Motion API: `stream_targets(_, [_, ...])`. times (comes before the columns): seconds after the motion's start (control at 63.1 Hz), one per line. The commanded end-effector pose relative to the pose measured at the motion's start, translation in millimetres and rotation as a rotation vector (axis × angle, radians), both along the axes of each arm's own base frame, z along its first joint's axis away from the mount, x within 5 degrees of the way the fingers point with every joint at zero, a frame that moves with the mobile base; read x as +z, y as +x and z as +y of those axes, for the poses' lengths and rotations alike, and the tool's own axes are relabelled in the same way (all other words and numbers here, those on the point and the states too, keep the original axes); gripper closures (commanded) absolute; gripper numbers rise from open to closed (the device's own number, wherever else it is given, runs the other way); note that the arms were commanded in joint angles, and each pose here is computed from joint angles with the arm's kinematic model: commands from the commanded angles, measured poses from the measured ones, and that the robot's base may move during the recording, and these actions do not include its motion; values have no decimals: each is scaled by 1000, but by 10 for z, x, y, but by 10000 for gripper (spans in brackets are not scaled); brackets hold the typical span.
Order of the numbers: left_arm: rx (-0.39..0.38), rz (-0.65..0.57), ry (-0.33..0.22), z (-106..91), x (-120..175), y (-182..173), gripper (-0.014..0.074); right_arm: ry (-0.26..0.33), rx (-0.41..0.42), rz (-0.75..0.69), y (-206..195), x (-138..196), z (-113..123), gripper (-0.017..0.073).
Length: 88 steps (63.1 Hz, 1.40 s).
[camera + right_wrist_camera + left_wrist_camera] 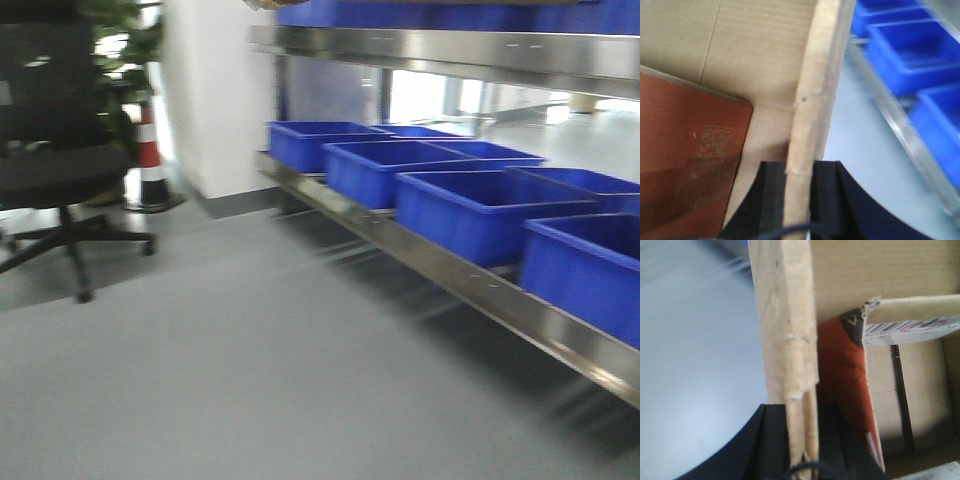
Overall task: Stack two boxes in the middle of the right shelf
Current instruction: 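Align the base in front of the shelf's middle level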
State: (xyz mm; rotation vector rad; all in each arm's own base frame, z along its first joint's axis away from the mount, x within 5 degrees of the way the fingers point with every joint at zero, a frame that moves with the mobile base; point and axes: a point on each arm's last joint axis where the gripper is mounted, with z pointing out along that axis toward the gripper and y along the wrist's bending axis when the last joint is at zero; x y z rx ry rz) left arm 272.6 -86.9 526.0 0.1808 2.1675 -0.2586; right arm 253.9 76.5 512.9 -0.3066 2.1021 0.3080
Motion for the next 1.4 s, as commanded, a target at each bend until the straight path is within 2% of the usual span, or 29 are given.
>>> stream_targets(0.0, [14,-64,-9,39,100,-39,705,-16,-24,-78,-37,100,-54,711])
stream_targets(1.379, [14,-64,-9,39,100,-39,705,-15,-23,-77,-37,100,-52,711])
